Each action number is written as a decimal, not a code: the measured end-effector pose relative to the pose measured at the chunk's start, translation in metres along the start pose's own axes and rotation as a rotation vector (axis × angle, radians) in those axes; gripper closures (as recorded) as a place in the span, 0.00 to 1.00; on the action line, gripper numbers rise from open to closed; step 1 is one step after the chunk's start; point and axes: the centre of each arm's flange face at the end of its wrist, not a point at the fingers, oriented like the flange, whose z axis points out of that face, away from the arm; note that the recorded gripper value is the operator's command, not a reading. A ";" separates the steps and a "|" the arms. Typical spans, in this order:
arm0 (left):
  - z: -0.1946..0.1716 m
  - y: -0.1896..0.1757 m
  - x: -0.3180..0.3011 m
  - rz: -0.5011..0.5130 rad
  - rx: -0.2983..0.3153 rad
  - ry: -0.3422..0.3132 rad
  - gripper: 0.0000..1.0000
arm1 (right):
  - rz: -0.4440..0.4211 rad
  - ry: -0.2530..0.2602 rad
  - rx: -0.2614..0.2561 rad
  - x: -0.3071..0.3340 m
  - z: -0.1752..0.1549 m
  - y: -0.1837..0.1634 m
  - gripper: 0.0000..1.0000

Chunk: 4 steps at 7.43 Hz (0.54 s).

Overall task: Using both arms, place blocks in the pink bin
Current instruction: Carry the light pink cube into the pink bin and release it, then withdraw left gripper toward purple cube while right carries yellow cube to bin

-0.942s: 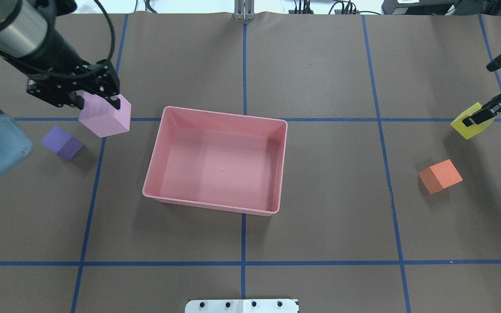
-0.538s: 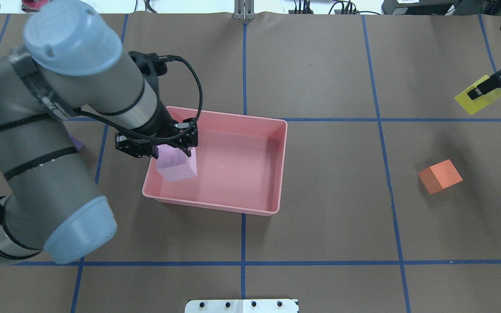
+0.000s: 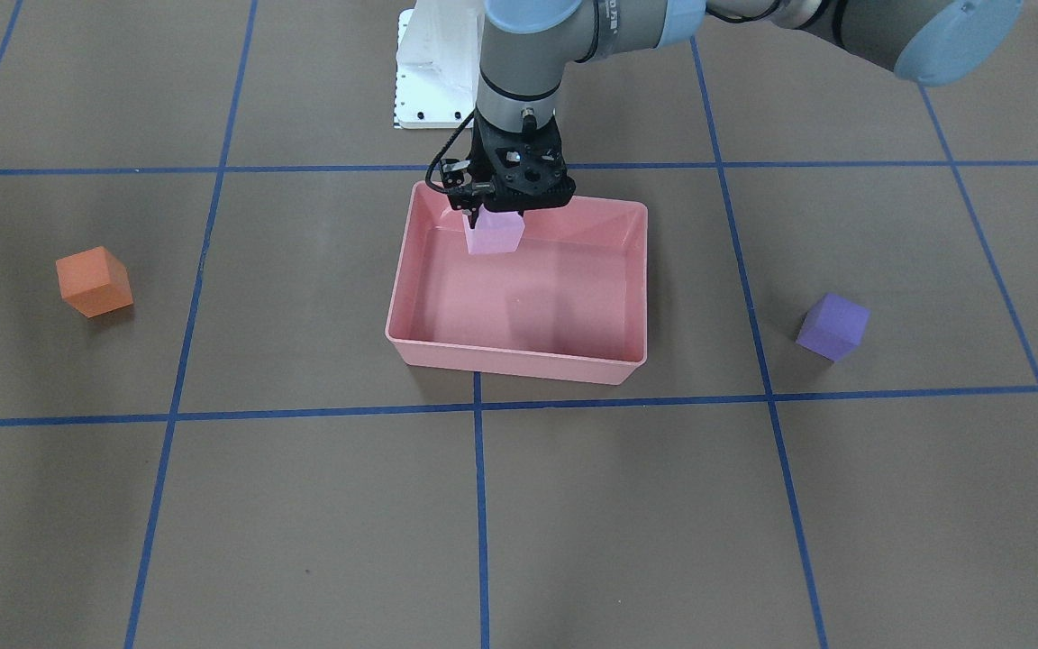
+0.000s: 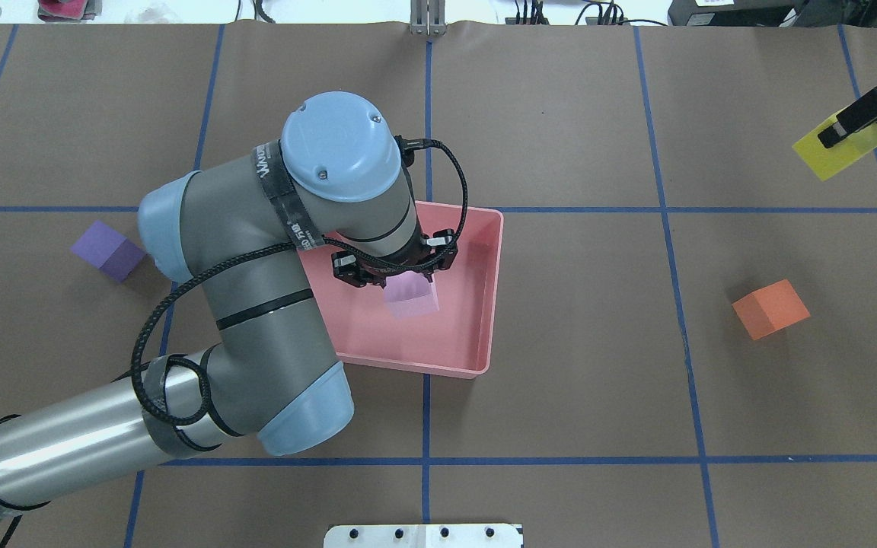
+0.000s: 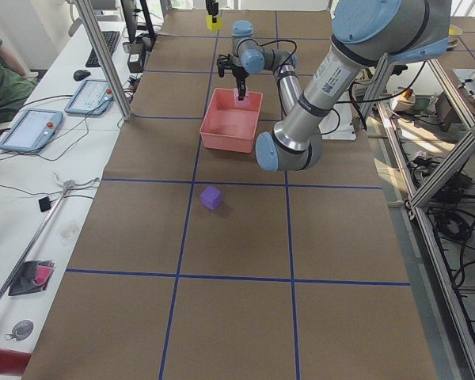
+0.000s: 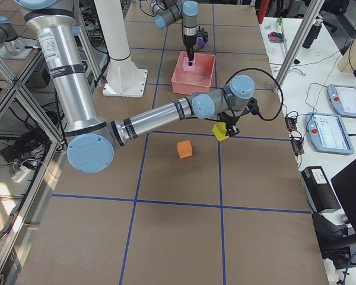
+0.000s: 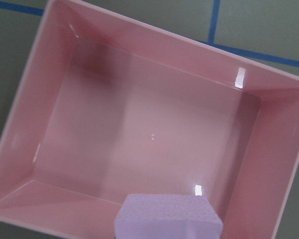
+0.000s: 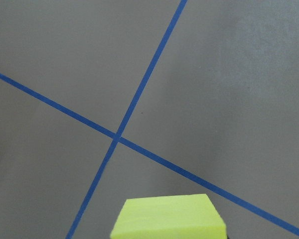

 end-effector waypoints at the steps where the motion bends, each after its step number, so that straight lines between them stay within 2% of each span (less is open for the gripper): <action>1: 0.002 -0.002 0.001 0.004 0.014 0.003 0.00 | 0.022 -0.002 0.007 -0.012 -0.009 -0.002 1.00; 2: -0.004 -0.004 0.001 0.017 0.024 0.009 0.00 | 0.056 -0.005 0.020 -0.025 -0.017 -0.005 1.00; 4: -0.047 -0.006 -0.013 0.082 0.042 -0.013 0.00 | 0.113 -0.024 0.038 -0.071 -0.024 -0.010 1.00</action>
